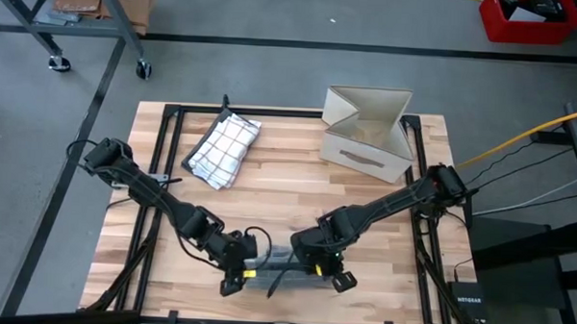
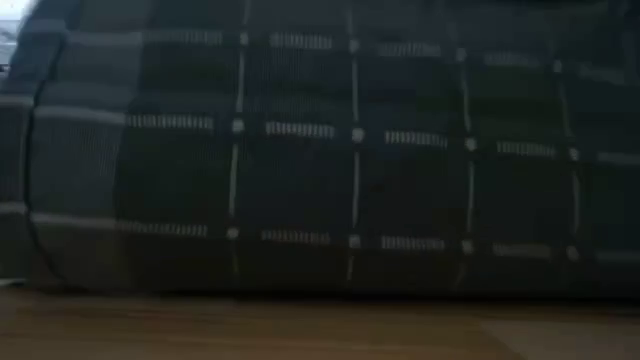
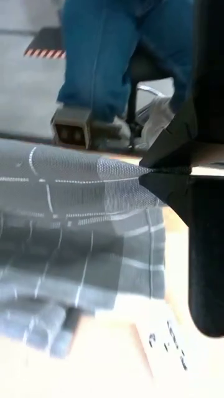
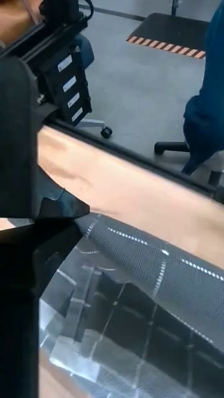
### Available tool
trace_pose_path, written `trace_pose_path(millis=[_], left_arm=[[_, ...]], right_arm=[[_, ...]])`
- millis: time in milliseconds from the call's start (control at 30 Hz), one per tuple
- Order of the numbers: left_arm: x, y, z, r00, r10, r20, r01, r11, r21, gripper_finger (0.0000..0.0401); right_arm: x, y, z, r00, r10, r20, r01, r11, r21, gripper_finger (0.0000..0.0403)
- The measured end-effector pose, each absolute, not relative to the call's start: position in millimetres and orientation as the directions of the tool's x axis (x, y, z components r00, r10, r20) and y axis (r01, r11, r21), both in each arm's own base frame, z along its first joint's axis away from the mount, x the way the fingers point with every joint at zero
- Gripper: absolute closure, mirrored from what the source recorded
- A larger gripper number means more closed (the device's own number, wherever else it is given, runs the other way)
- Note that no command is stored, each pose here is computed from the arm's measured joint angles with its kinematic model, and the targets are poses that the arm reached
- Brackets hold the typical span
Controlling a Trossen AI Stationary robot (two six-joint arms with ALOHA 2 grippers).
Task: Fold towel
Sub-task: Fold the gray white kitchen towel
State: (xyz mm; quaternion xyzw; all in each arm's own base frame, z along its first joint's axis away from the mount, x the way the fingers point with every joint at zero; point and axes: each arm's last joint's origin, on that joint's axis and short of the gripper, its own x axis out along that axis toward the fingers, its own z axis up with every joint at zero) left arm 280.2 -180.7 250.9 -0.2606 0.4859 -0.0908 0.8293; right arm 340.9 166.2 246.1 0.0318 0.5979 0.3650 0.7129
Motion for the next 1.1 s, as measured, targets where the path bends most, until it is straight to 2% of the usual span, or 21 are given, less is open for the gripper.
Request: trace_pose_path(millis=[200,433,567,700,800,1100], left_arm=[[280,-165,227,0.494,-0.322,-0.808,-0.245,0.84,-0.484,0.0401],[275,-149,202,0.48,-0.209,-0.852,-0.375,0.829,-0.415,0.0401],[271,-144,192,0.487,-0.13,-0.864,-0.423,0.83,-0.363,0.0396],[267,-140,184,0.472,-0.089,-0.877,-0.433,0.843,-0.319,0.0374],[265,-138,180,0.475,-0.047,-0.879,-0.446,0.848,-0.286,0.0347],[260,-131,170,0.492,0.058,-0.869,-0.491,0.843,-0.222,0.0254]], right_arm=[[341,151,216,0.009,0.531,-0.848,-0.434,0.766,0.474,0.0398],[339,141,191,0.066,0.438,-0.897,-0.419,0.828,0.373,0.0393],[340,139,187,0.127,0.324,-0.938,-0.411,0.878,0.248,0.0392],[342,134,186,0.182,0.18,-0.967,-0.366,0.925,0.103,0.0383],[342,131,185,0.21,0.083,-0.974,-0.317,0.948,0.012,0.0357],[344,128,184,0.256,-0.054,-0.965,-0.253,0.96,-0.121,0.0241]])
